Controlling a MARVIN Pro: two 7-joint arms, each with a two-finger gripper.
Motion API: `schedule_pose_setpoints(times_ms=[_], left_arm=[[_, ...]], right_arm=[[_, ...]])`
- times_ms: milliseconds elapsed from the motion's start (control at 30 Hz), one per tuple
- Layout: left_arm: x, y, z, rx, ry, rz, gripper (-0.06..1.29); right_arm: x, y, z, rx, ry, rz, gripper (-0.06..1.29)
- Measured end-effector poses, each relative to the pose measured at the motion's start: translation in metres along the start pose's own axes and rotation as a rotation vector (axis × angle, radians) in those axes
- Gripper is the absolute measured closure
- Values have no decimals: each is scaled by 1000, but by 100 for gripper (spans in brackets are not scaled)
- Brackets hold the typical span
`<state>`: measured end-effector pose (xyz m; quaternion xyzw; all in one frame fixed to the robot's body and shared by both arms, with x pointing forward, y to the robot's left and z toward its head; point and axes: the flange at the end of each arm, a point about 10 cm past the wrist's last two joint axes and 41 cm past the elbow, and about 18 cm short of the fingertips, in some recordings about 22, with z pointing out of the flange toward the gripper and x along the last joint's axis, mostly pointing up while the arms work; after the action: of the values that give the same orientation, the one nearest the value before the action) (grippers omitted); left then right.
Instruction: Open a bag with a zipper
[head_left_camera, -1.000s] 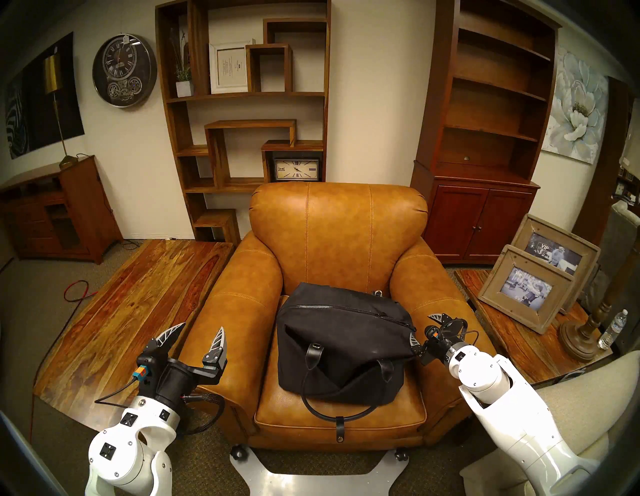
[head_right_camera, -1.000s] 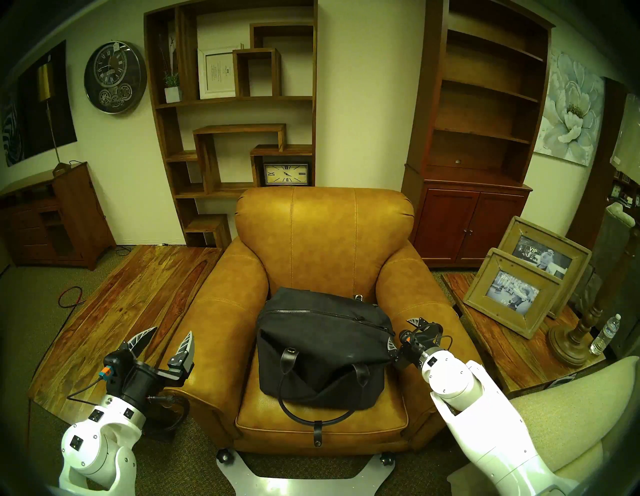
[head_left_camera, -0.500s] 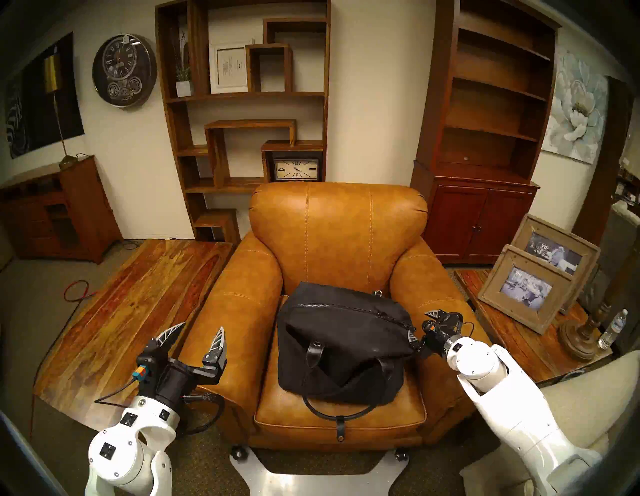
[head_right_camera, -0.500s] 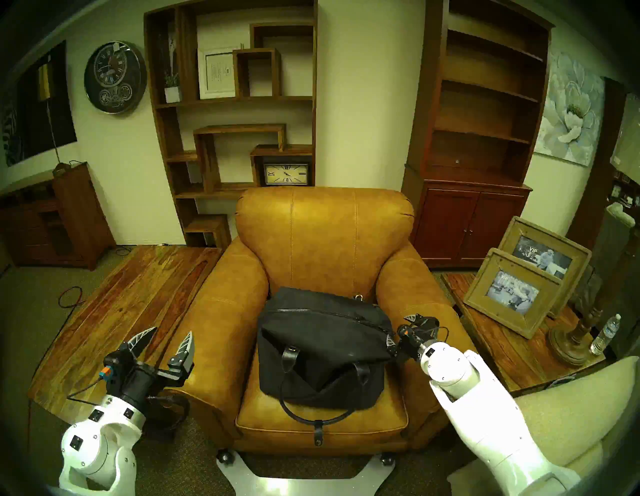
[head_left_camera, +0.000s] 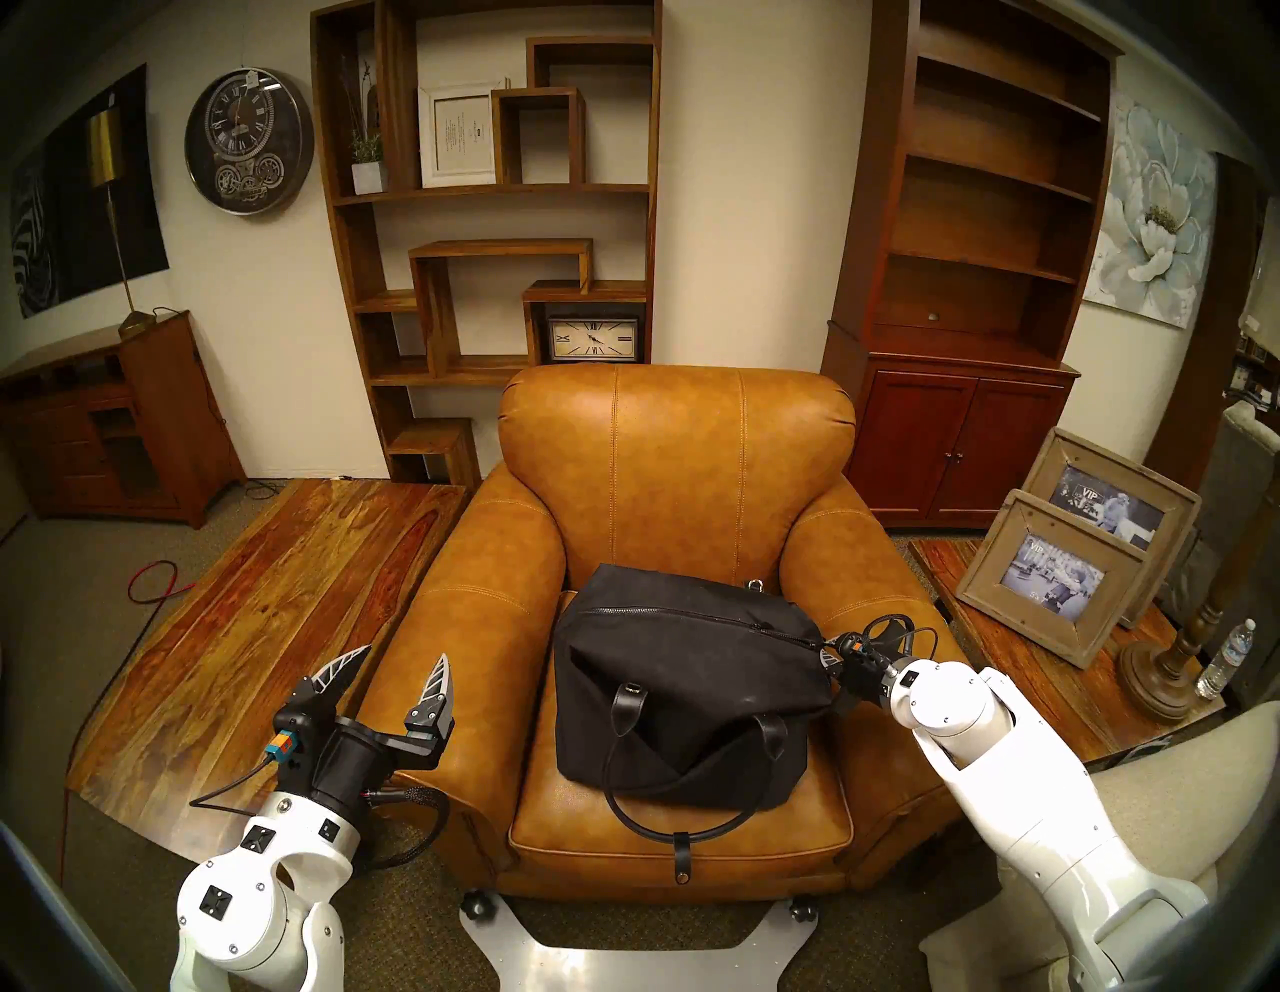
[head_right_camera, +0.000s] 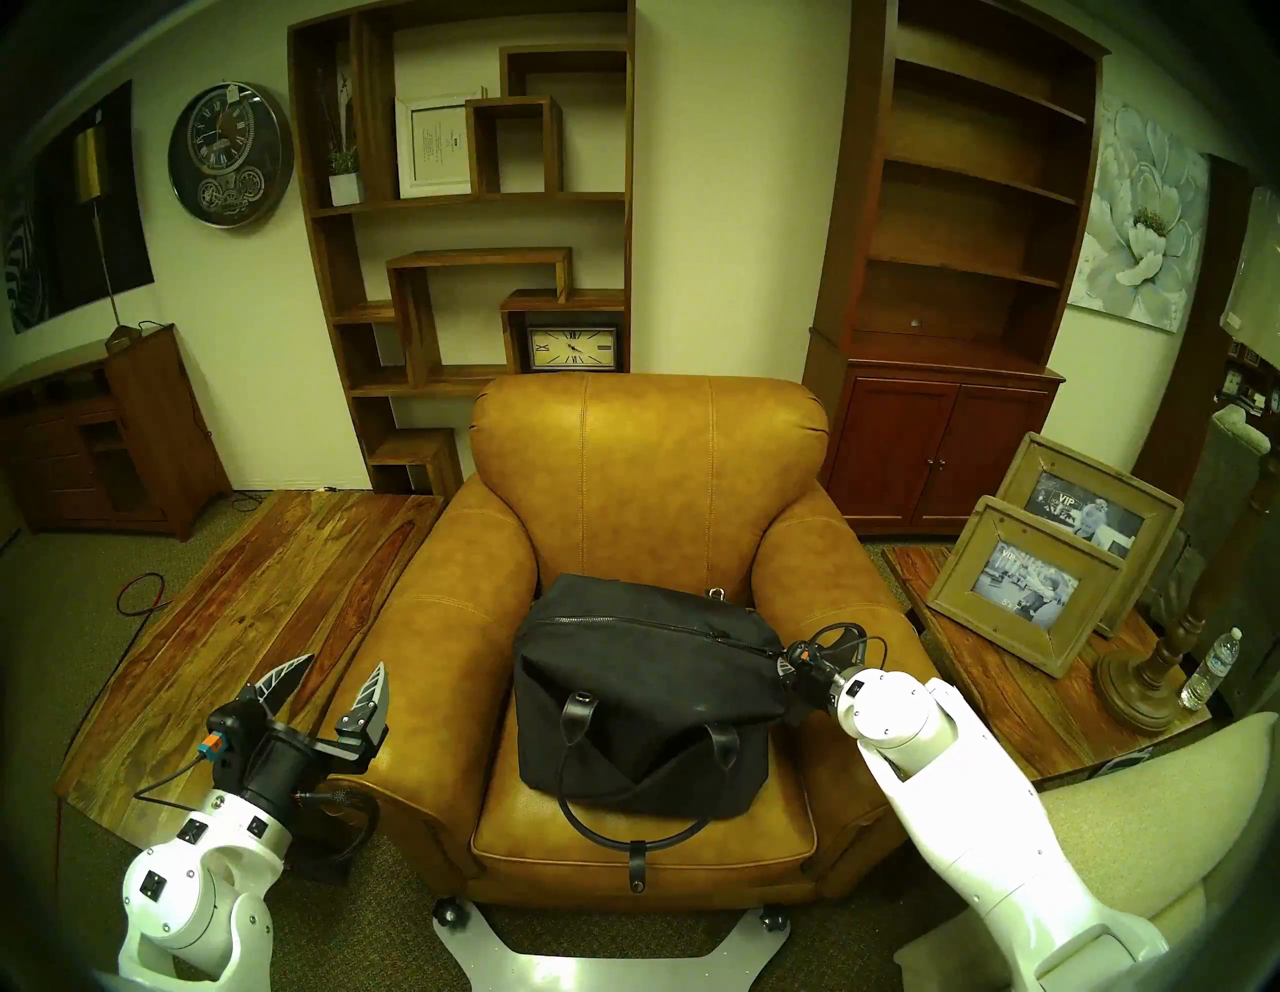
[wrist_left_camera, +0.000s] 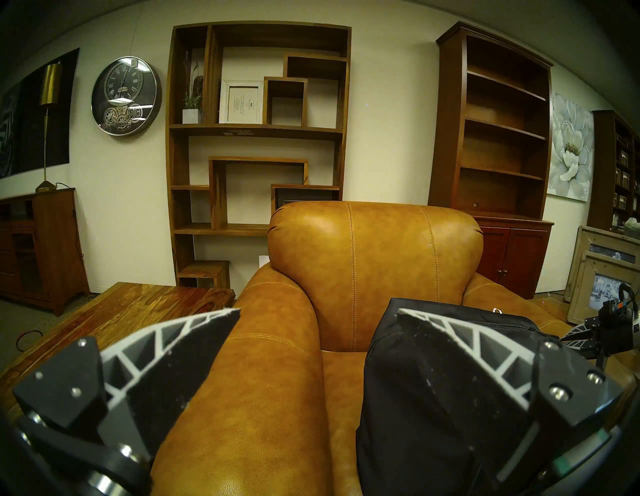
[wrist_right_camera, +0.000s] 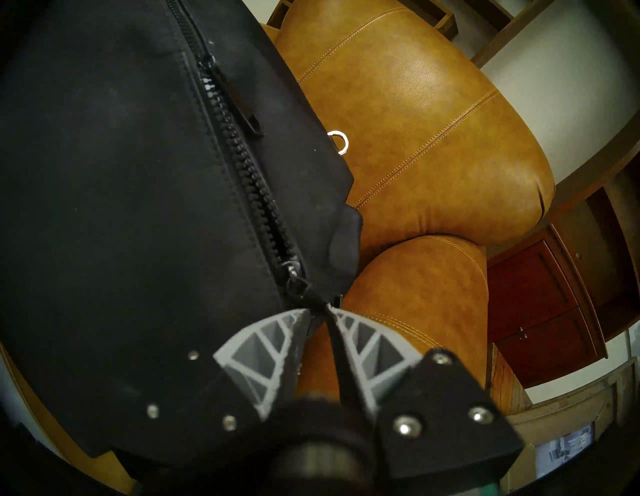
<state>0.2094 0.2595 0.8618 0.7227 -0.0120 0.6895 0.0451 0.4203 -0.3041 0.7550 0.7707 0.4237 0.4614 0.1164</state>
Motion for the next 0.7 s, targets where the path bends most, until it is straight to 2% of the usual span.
schedule_pose_setpoints(times_ms=[133, 300, 400, 433, 467, 700], left_arm=[[0, 0, 0, 0, 0, 0, -4], [0, 0, 0, 0, 0, 0, -4], [0, 0, 0, 0, 0, 0, -4], [0, 0, 0, 0, 0, 0, -4], [0, 0, 0, 0, 0, 0, -4], [0, 0, 0, 0, 0, 0, -4]], right_arm=[[0, 1, -1, 1, 0, -16, 90], [-3, 4, -5, -64, 10, -51, 94], [-8, 4, -8, -102, 8, -56, 107], [-10, 4, -9, -113, 7, -56, 122], [-13, 3, -10, -124, 5, -55, 125], [-23, -5, -16, -135, 12, -51, 125]])
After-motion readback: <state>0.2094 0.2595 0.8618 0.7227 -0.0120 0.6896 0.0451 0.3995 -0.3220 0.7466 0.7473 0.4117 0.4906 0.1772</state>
